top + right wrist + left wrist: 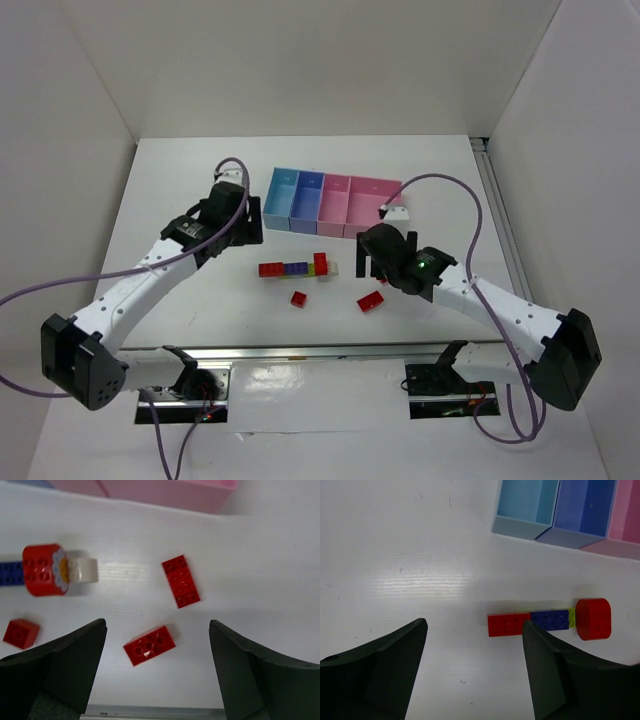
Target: Sort the legos into containers by color
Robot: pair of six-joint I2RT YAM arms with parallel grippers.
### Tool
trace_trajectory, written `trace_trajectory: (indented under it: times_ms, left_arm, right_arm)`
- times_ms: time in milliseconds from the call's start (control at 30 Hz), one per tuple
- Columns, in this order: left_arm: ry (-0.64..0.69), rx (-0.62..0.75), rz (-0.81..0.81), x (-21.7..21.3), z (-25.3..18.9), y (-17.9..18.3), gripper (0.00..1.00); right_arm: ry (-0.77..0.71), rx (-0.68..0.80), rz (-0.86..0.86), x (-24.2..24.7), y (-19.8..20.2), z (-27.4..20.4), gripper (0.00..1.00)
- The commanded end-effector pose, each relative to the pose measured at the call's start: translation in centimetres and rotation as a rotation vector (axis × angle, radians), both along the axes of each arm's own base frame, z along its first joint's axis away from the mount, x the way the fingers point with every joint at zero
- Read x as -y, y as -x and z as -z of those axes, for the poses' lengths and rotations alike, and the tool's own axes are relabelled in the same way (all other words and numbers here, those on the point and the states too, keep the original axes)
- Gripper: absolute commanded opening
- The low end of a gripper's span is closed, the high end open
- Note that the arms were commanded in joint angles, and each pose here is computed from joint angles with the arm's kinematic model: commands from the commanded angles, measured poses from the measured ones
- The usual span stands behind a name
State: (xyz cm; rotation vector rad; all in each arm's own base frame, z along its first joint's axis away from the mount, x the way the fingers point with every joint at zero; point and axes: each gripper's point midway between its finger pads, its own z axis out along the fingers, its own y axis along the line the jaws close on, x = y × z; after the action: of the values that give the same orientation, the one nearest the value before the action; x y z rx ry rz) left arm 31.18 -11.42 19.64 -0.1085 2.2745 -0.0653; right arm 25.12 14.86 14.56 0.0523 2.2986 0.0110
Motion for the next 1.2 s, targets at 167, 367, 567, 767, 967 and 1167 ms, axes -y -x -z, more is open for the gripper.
trace_trajectory:
  times_ms: [167,367,567,767,967,1167]
  left_arm:
    - [0.066,-0.042,0.038,2.0,0.0,0.3,0.71]
    - [0.126,-0.123,0.049,3.0,3.2,1.7,0.80]
    - [0.124,-0.181,0.055,3.5,4.6,1.7,0.81]
    - [0.167,-0.250,0.095,4.5,6.5,2.4,0.81]
    - [0.193,-0.288,0.097,5.2,8.7,2.7,0.81]
    - [0.235,-0.337,0.095,5.6,10.2,2.8,0.92]
  right_arm:
    - [-0.217,-0.052,-0.274,-8.6,0.4,0.9,0.90]
    - [-0.257,-0.013,-0.293,-11.9,-1.4,-0.1,0.90]
    - [-0.135,-0.047,-0.316,-14.8,-3.0,2.5,0.90]
    - [-0.069,-0.099,-0.312,-15.6,-3.9,5.6,0.80]
    - [-0.038,-0.084,-0.282,-16.0,-4.7,6.2,0.66]
    - [-0.016,-0.075,-0.277,-16.4,-4.9,6.6,0.46]
